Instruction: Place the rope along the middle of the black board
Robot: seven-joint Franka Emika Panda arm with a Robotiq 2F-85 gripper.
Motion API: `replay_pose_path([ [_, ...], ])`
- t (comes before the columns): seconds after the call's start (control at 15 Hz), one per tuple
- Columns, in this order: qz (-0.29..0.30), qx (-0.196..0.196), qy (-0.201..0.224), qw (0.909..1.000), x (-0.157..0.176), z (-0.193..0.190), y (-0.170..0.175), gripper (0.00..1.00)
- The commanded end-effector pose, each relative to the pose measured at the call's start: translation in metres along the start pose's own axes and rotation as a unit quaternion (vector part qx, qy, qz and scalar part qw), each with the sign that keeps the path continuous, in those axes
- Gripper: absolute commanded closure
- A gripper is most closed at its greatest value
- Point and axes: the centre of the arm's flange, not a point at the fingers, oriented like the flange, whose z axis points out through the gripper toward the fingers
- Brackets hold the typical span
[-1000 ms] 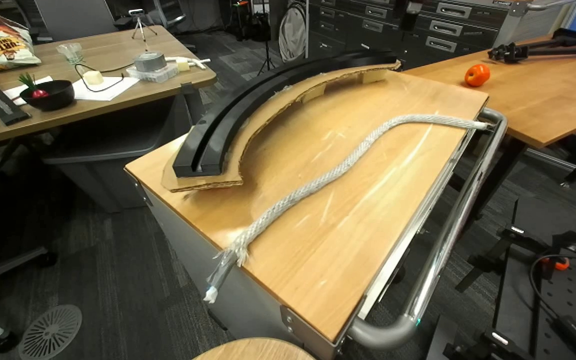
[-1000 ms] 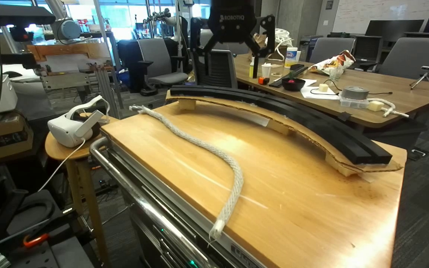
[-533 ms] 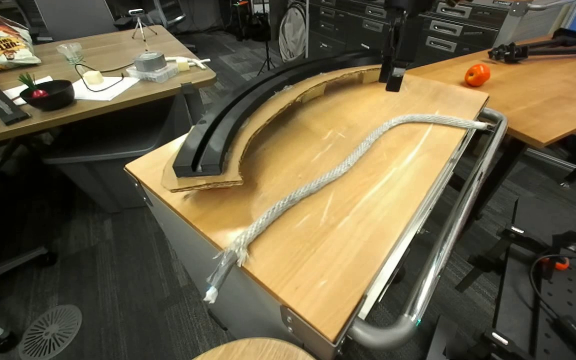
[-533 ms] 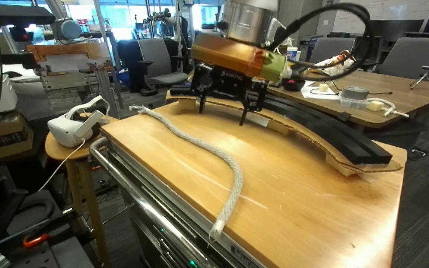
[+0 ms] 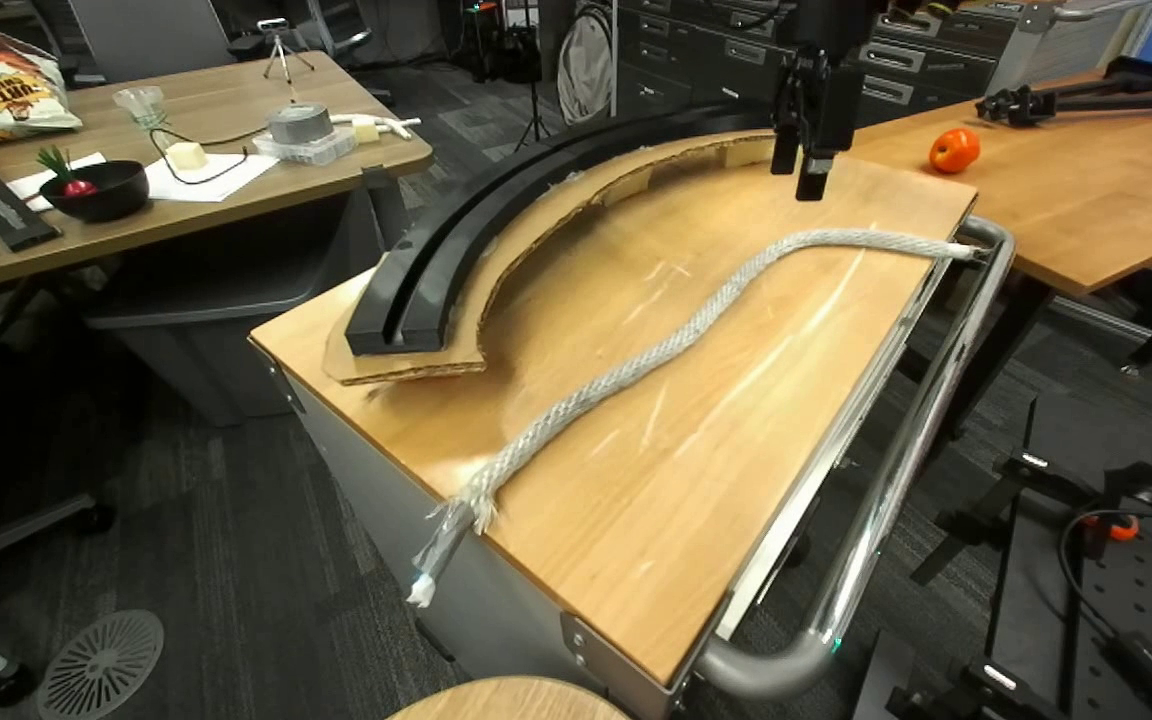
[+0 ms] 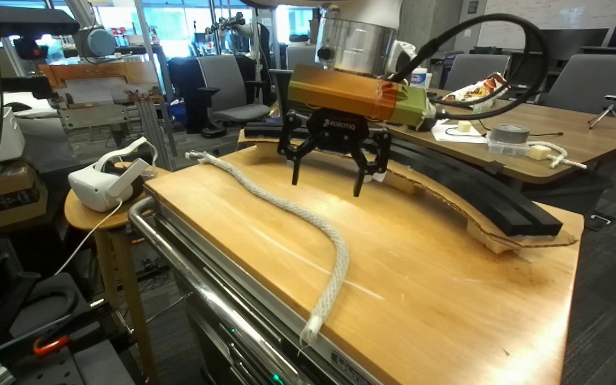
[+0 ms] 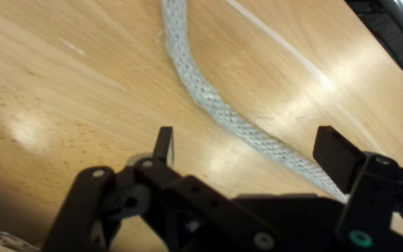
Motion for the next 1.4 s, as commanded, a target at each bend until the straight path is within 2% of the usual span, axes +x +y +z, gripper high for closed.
replay_pose_path([
  [0.0, 0.039, -0.087, -0.033, 0.9949, 0.018, 0.002, -0.030, 0.00],
  [0.13, 0.050, -0.119, -0.086, 0.9879, 0.023, 0.008, -0.029, 0.00],
  [0.2, 0.034, -0.090, -0.057, 0.9937, 0.020, 0.009, -0.020, 0.00],
  [0.33, 0.043, -0.111, -0.075, 0.9901, 0.024, 0.013, -0.025, 0.00],
  [0.6, 0.047, -0.113, -0.077, 0.9896, 0.023, 0.013, -0.024, 0.00],
  [0.67, 0.005, -0.143, -0.079, 0.9865, 0.021, 0.014, -0.025, 0.00],
  [0.8, -0.031, -0.191, -0.098, 0.9762, 0.019, 0.018, -0.026, 0.00],
  [1.07, -0.119, -0.260, -0.110, 0.9520, 0.022, 0.022, -0.025, 0.00],
  [1.13, -0.148, -0.262, -0.095, 0.9489, 0.026, 0.025, -0.024, 0.00],
  [1.27, -0.189, -0.243, -0.056, 0.9499, 0.032, 0.028, -0.028, 0.00],
  [1.33, -0.183, -0.207, -0.034, 0.9603, 0.033, 0.024, -0.033, 0.00],
])
